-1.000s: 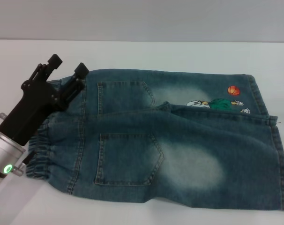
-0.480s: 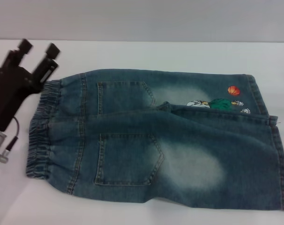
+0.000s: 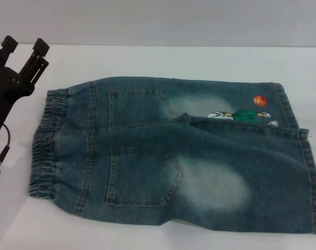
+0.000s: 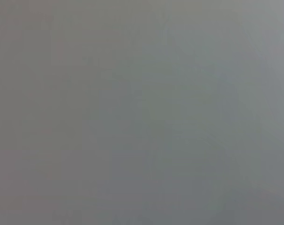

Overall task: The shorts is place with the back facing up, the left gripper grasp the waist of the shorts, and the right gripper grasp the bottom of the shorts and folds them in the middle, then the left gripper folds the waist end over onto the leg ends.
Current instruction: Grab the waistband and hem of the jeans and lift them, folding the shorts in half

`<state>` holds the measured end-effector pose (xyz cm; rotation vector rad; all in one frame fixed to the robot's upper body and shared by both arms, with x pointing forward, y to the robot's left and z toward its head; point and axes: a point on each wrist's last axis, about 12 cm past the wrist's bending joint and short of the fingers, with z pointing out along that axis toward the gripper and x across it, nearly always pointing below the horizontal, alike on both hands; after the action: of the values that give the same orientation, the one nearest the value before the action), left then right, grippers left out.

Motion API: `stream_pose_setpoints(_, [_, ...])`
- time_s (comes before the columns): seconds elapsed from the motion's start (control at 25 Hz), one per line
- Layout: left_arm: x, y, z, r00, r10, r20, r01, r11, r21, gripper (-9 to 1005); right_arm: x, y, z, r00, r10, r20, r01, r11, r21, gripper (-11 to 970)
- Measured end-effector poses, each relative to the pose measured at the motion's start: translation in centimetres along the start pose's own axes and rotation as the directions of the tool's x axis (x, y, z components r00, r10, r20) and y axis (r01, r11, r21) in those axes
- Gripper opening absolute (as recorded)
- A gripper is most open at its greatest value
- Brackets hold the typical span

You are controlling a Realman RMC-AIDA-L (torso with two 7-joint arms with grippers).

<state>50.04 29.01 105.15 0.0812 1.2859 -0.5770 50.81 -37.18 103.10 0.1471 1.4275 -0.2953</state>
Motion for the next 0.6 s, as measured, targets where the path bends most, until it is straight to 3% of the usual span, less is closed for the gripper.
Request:
stream_pose_setpoints(0.28, [-0.2,0.0,0.3,1.0,0.001,0.016,-0.001,1.0,0.009,809,0.0,-0.3,-0.4,1.0,-0.007,0.008,0.007,1.0,0.01,570])
stream_pose_setpoints(0.6, [-1.0,1.5,0.5,0.998,0.031,0.051,-0.027,0.996,-0.082,805,0.2,0.2,-0.8,0.997,0.073,0.0,-0.073,0.997,0.006,569])
